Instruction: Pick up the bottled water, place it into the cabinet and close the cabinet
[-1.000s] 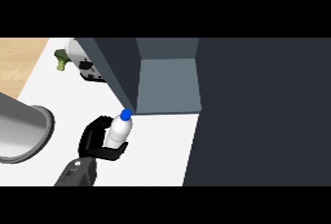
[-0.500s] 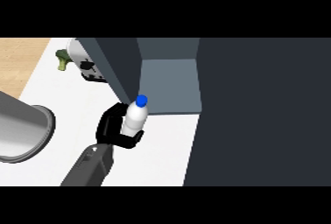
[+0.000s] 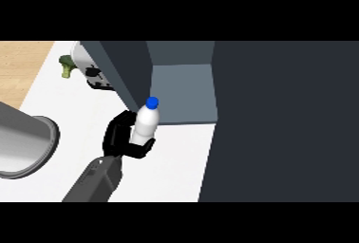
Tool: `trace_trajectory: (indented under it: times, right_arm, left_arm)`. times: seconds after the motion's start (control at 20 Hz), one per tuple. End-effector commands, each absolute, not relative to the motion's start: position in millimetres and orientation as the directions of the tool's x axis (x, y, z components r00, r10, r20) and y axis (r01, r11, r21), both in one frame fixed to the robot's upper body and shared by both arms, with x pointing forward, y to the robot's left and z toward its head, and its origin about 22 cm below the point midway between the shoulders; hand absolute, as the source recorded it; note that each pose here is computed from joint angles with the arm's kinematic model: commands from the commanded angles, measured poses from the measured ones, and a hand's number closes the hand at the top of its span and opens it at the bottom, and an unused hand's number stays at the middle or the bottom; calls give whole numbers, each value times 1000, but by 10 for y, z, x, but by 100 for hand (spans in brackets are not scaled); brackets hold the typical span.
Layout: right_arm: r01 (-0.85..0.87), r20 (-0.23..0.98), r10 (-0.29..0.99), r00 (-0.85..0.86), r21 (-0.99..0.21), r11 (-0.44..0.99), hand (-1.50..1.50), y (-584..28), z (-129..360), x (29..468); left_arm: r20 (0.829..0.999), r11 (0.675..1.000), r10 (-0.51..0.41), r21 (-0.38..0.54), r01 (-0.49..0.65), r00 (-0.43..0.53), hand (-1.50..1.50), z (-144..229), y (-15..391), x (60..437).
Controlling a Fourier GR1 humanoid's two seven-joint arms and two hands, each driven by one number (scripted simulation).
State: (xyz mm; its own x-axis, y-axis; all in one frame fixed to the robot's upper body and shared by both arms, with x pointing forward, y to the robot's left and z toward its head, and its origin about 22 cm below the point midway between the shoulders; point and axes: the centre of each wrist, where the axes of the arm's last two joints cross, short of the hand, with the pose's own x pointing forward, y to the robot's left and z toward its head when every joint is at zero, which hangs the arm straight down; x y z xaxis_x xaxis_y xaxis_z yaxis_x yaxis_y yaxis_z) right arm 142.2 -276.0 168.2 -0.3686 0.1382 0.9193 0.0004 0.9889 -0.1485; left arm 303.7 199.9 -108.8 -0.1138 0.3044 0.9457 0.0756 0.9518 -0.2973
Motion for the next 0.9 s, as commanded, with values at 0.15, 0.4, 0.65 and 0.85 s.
trace_trajectory:
  times: [0.15,0.4,0.65,0.85]
  right_arm:
    - [-78,916,35,-399,-72,994,-150,-2872,1692,1458]
    - [-92,921,6,-390,-45,995,-150,-2949,1637,1475]
    - [-93,928,10,-372,-49,994,-150,-3066,1644,1486]
    - [-110,923,7,-385,-53,992,-150,-3146,1650,1481]
  left_arm:
    - [923,930,332,-286,230,-196,150,-404,1261,3524]
    - [924,938,317,-273,213,-213,150,-241,1170,3596]
    - [943,960,262,-233,153,-204,150,-185,1098,3588]
    - [960,982,184,-170,80,-212,150,-153,1075,3612]
